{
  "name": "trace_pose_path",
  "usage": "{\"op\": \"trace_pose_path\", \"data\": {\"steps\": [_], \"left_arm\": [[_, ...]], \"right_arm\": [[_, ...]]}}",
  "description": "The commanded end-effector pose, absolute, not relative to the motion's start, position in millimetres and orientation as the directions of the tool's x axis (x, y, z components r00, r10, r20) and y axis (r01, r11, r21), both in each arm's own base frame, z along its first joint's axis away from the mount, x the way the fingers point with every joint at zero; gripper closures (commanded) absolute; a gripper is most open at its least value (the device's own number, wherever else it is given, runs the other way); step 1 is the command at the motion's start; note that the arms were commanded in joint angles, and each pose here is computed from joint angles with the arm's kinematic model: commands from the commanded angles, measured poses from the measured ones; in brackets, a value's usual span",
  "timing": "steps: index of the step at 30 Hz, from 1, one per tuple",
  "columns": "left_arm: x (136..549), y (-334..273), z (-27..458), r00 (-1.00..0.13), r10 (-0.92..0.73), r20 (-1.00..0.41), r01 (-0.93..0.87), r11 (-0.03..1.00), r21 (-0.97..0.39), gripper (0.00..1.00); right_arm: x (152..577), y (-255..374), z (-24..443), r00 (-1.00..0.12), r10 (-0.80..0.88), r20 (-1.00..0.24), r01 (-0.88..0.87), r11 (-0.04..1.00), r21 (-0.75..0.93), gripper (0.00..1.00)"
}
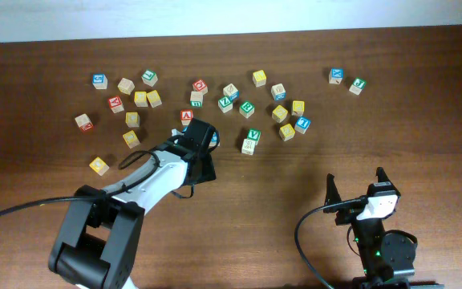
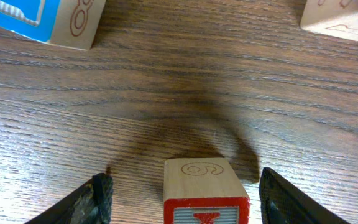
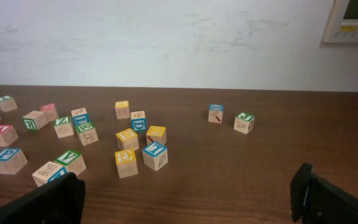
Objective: Spell out ICRA
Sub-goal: 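Reach the left gripper to the red 'I' block and grasp it, then carry the red 'I' block toward the front and set it down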
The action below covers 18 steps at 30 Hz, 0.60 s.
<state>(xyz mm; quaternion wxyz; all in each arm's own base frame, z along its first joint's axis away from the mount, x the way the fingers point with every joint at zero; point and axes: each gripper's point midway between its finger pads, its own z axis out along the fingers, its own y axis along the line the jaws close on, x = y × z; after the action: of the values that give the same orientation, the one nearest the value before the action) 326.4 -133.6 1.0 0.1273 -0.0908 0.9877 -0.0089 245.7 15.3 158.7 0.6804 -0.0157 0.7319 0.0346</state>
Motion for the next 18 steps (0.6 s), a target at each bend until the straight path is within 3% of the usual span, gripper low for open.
{"op": "trace_pose_path", "data": {"steps": [1,3,6,13,18], "left_arm": [[326.8,-126.0,-6.4,-0.949,-0.177,-0.26,-0.184,0.983,0.005,0.43],[327.7,-126.4,-6.2,-0.948,-0.177,-0.263,-0.184,0.983,0.003,0.46],[328.2,-126.7,-6.1,-0.948,-0.177,-0.265,-0.184,0.983,0.002,0.66],[328.7,-126.8,-6.0,-0.947,-0.177,-0.267,-0.184,0.983,0.001,0.68],[329.7,-127.2,-5.7,-0.956,-0.117,-0.27,-0.126,0.992,0.015,0.76]], "right_arm": [[245.7,12.9,156.3,-0.078,0.031,-0.997,-0.058,0.998,0.035,0.02],[245.7,12.9,156.3,-0.078,0.031,-0.997,-0.058,0.998,0.035,0.02],[245.7,12.9,156.3,-0.078,0.031,-0.997,-0.058,0.998,0.035,0.02],[245.7,12.9,156.3,-0.078,0.031,-0.997,-0.058,0.998,0.035,0.02],[245.7,12.9,156.3,-0.078,0.031,-0.997,-0.058,0.998,0.035,0.02]]}}
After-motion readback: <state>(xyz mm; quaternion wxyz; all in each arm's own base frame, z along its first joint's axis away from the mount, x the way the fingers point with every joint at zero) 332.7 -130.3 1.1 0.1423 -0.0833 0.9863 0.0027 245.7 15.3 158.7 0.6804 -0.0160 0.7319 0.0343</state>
